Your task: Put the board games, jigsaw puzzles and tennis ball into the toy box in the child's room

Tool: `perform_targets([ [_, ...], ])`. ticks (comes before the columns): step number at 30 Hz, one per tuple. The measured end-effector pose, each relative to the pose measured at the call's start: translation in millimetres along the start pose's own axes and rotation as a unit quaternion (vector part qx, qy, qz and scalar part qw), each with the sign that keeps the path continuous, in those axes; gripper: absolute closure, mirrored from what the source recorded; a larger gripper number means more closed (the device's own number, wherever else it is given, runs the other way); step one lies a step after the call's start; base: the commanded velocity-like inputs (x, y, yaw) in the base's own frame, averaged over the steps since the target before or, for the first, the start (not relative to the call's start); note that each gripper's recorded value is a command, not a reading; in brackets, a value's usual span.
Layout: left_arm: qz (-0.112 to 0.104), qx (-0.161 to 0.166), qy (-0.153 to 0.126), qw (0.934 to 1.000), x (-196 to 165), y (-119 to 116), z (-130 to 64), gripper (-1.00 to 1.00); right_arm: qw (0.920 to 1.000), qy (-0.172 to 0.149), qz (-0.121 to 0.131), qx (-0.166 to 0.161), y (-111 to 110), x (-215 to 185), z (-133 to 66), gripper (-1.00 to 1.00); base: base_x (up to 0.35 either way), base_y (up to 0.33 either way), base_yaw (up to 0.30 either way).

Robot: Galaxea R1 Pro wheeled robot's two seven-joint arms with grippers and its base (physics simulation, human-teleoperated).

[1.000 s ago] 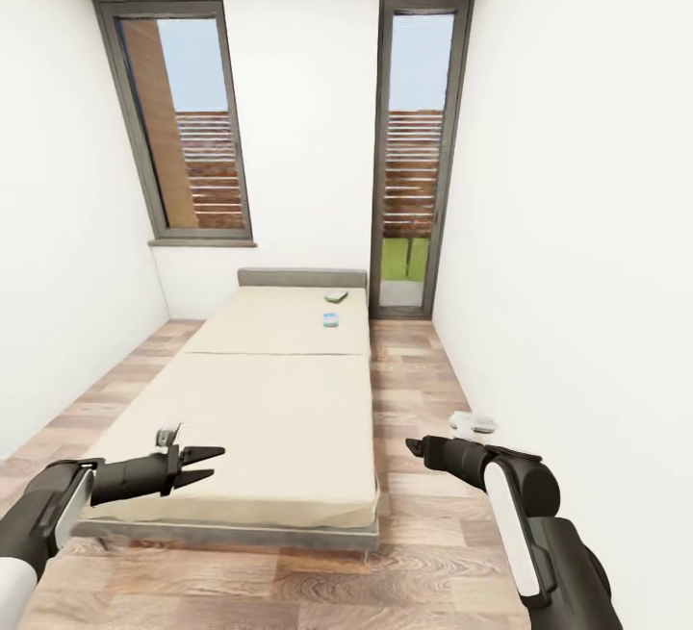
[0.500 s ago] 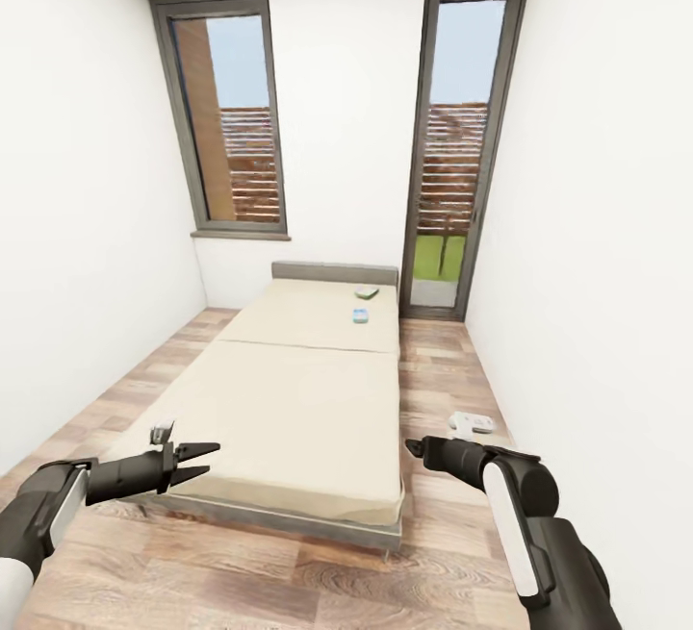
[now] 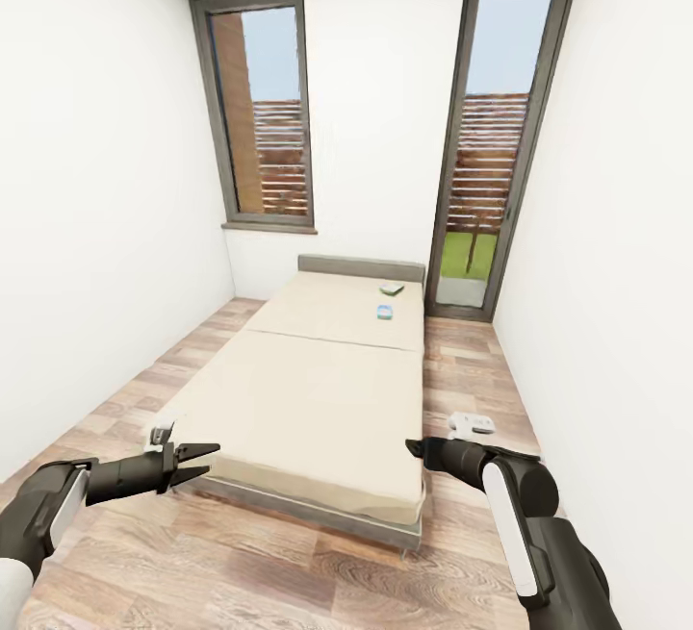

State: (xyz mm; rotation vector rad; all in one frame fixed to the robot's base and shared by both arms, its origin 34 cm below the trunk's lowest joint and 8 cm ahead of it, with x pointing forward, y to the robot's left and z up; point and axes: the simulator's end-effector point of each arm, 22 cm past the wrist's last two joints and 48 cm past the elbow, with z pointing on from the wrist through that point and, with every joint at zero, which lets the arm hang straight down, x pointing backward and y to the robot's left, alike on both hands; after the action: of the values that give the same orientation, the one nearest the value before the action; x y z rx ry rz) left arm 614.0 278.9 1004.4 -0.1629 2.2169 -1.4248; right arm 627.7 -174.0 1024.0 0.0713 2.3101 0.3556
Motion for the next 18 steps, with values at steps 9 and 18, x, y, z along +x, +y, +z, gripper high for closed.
perform_targets([
  [9,-0.005,-0.004,0.003,1.0000,2,6,2.0,-1.00,1.0000,0.006,0.001,0.001,-1,4,4.3,-1.00,0.000,-0.214,0.174],
  [18,-0.010,-0.007,0.005,0.9999,4,12,3.2,-1.00,0.9999,0.012,0.003,0.002,-3,9,8.8,-1.00,0.000,-0.221,0.169],
])
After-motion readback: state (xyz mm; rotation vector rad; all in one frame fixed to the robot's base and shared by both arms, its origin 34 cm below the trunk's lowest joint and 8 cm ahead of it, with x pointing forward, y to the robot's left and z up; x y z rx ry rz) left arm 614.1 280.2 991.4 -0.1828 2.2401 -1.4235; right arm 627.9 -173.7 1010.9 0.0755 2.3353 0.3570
